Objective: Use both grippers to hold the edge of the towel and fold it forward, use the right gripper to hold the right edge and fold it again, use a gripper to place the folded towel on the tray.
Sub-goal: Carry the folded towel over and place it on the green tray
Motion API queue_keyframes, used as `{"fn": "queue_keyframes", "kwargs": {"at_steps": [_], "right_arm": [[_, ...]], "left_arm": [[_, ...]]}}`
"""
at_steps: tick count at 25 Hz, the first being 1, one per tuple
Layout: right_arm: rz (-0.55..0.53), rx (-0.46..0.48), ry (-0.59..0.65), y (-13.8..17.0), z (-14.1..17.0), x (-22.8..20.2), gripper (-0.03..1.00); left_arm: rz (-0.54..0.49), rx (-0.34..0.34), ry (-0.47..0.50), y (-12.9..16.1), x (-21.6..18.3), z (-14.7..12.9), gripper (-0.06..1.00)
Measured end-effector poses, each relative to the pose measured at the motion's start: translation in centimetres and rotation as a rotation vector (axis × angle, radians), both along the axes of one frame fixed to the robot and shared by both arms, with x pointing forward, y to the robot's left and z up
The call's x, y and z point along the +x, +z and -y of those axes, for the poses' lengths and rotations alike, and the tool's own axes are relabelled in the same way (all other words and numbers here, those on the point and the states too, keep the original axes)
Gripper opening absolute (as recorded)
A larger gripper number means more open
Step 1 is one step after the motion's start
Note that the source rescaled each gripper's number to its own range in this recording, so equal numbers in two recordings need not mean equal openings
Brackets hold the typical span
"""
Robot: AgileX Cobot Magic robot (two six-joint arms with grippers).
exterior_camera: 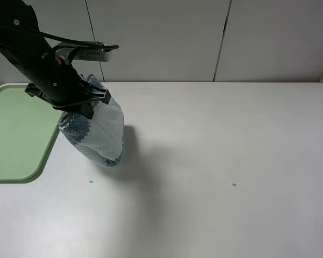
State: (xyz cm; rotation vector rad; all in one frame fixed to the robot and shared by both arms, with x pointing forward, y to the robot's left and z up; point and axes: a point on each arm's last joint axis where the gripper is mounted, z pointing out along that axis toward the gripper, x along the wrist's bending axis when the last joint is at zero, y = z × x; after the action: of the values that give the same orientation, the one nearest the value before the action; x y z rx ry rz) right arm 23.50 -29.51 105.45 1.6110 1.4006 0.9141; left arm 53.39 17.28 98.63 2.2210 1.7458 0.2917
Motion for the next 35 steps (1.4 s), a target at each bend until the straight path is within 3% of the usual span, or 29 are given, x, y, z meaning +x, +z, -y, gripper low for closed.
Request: {"fn": "queue_keyframes", "kwargs": {"at_steps": [10, 26, 35], "right_arm": [[0.0, 0.0, 0.0, 0.0, 0.0, 0.0, 1.0], [0.0, 0.0, 0.0, 0.0, 0.0, 0.0, 1.0], [0.0, 0.0, 0.0, 0.0, 0.0, 0.0, 1.0]], "left_arm": [[-0.008, 0.057, -0.003, 0.9, 0.6, -4.0, 0.12], [0.016, 0.102, 0.129, 2.1, 1.1, -12.4, 0.12], [0.088, 0.117, 0.201, 1.3, 1.1, -16.2, 0.12]]}}
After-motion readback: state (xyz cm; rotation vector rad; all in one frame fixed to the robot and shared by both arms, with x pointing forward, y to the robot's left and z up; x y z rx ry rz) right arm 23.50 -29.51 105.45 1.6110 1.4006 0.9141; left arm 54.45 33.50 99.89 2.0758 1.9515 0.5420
